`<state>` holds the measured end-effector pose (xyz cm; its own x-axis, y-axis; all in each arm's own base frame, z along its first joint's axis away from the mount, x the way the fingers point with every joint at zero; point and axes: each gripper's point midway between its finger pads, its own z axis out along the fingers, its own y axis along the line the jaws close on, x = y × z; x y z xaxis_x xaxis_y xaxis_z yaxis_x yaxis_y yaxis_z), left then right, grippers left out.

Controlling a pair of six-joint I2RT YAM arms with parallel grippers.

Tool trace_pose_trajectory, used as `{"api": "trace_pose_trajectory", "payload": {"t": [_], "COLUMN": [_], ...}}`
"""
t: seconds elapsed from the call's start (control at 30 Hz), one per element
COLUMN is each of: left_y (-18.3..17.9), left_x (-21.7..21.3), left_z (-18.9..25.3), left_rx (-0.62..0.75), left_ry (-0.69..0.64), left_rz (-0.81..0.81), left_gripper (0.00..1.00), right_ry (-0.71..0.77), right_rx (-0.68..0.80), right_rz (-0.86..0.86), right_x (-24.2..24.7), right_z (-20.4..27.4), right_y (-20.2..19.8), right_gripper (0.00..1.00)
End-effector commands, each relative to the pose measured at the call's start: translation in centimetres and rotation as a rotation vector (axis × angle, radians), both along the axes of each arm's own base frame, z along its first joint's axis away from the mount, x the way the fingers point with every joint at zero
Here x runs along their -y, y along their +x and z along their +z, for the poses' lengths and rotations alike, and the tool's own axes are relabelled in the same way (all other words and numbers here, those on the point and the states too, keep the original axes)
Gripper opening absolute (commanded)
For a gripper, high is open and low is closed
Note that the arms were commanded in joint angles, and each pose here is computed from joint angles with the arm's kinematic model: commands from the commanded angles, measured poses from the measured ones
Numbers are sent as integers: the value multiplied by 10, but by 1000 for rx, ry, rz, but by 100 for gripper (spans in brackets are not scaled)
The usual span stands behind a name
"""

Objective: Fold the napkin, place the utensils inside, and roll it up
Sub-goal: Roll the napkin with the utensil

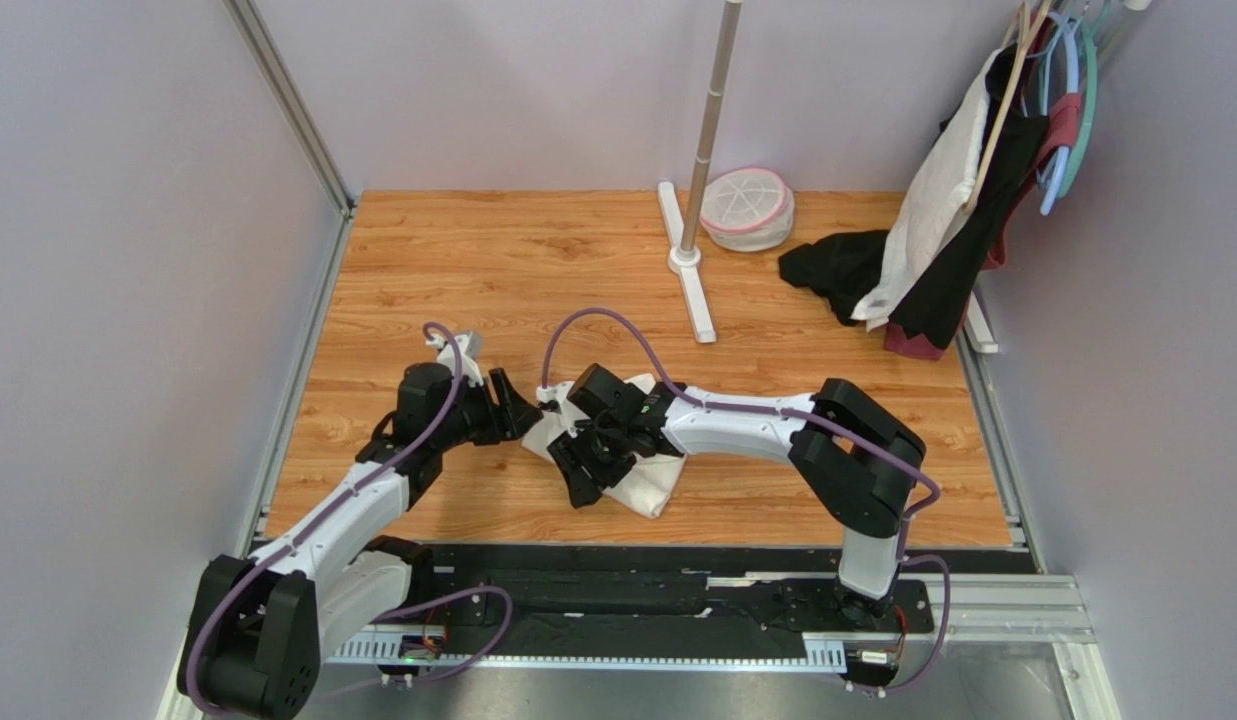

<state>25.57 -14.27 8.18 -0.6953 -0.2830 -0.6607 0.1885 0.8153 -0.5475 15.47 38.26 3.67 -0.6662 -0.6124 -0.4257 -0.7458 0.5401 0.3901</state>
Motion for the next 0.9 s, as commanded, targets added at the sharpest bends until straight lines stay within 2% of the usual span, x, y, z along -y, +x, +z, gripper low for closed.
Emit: {"api": "trace_pose_trajectory", "payload": {"t": [0.0,0.7,0.83,0.87], "left_y": [-3,33,35,36], "left_x": [4,26,31,32], "left_z": [0,-24,-27,-27], "left_rx": [19,-14,-16,-14], "left_ry": [-20,-78,-106,-112], "left_rz": [-31,-74,-87,-91], "left_gripper": [65,62,53,44], "right_ry": [58,57,62,71], "right_rx": [58,22,29,40], "right_rz": [-21,-26,-32,-35], "right_x": [-4,-1,-2,-2], "right_z": [16,9,16,22], "right_y": [19,20,21,22], "right_gripper": [56,56,56,56]}}
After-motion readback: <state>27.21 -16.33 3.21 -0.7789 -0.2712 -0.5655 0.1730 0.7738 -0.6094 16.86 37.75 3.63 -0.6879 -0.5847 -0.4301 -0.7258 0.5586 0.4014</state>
